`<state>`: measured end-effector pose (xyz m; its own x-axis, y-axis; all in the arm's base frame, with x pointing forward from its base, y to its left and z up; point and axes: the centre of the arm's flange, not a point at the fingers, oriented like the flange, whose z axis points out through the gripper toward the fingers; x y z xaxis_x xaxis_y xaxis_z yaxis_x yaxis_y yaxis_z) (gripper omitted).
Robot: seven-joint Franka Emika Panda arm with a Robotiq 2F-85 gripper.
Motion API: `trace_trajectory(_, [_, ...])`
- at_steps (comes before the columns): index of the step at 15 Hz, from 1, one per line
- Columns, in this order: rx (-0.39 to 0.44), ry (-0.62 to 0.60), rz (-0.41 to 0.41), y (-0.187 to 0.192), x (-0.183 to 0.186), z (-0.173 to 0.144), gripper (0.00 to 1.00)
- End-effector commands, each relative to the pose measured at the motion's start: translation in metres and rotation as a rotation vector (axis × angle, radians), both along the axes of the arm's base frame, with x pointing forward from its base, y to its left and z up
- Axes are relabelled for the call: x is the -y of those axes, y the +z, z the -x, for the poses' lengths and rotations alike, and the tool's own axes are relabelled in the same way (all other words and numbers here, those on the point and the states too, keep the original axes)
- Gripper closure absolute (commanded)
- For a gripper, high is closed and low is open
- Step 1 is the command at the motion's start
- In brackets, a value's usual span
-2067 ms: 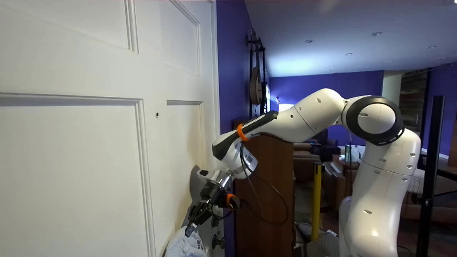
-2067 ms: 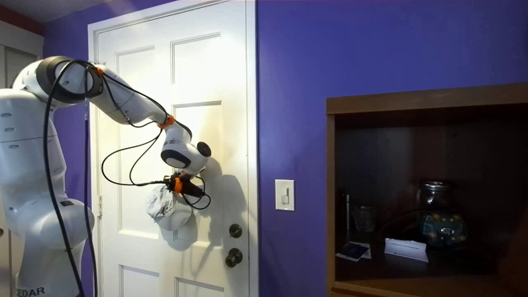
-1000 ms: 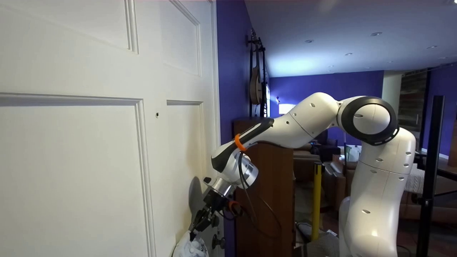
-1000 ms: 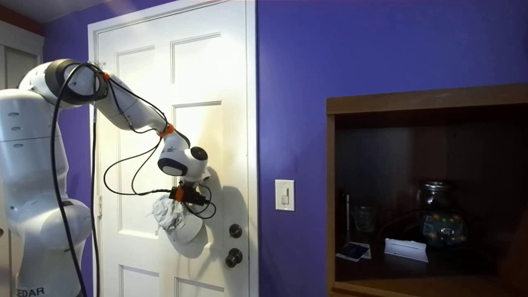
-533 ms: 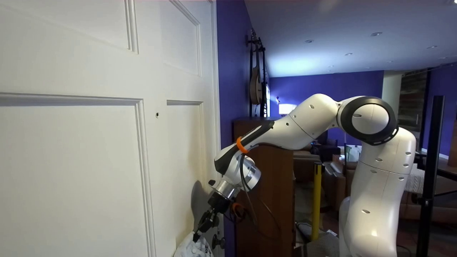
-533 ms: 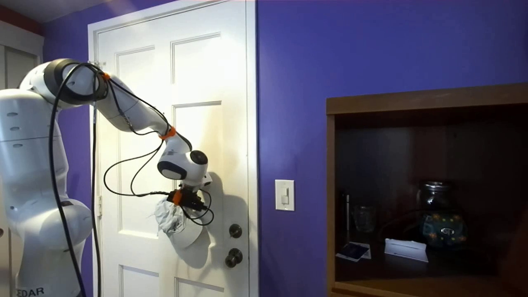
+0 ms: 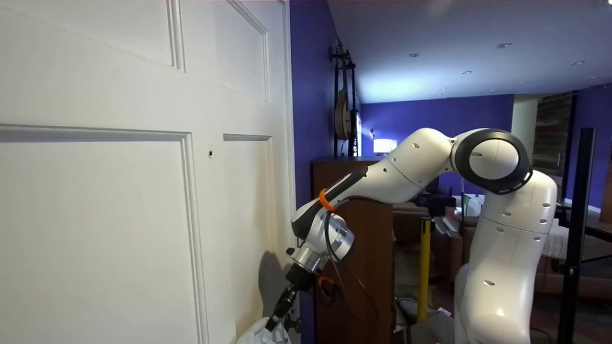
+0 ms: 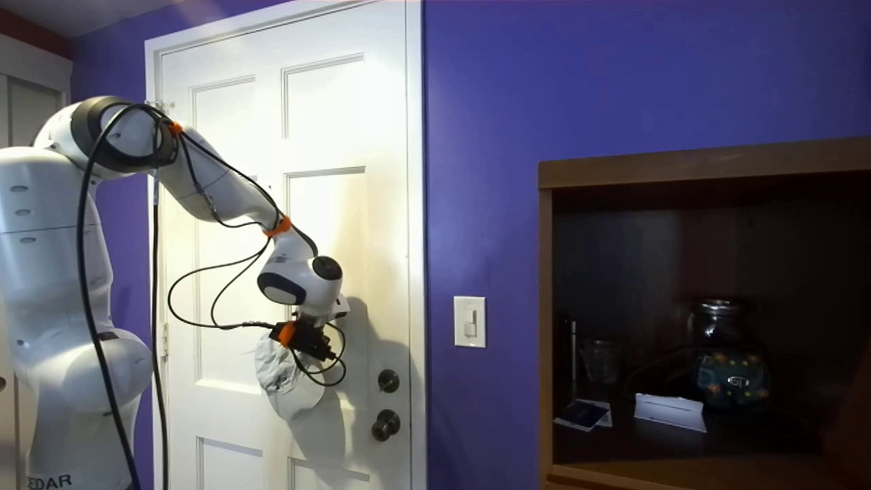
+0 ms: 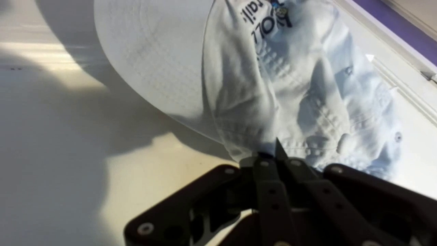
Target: Hang the snapback on the door
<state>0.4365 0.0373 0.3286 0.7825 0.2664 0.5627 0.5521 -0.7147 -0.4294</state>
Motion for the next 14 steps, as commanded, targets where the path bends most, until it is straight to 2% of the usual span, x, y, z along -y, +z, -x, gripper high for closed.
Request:
trace_trajectory(1, [-0.022,-0.056,-0.019,-0.001,0.005,0.005,0.71])
trace_trajectory(6, [-0.036,-0.072,-0.029,0.0,0.007,0.005,0.39])
trace_trajectory(11, [-0.051,-0.083,-0.043,0.006,0.008,0.006,0.02])
trace_trajectory(14, [-0.083,-0.087,-0.072,0.017,0.007,0.008,0.0])
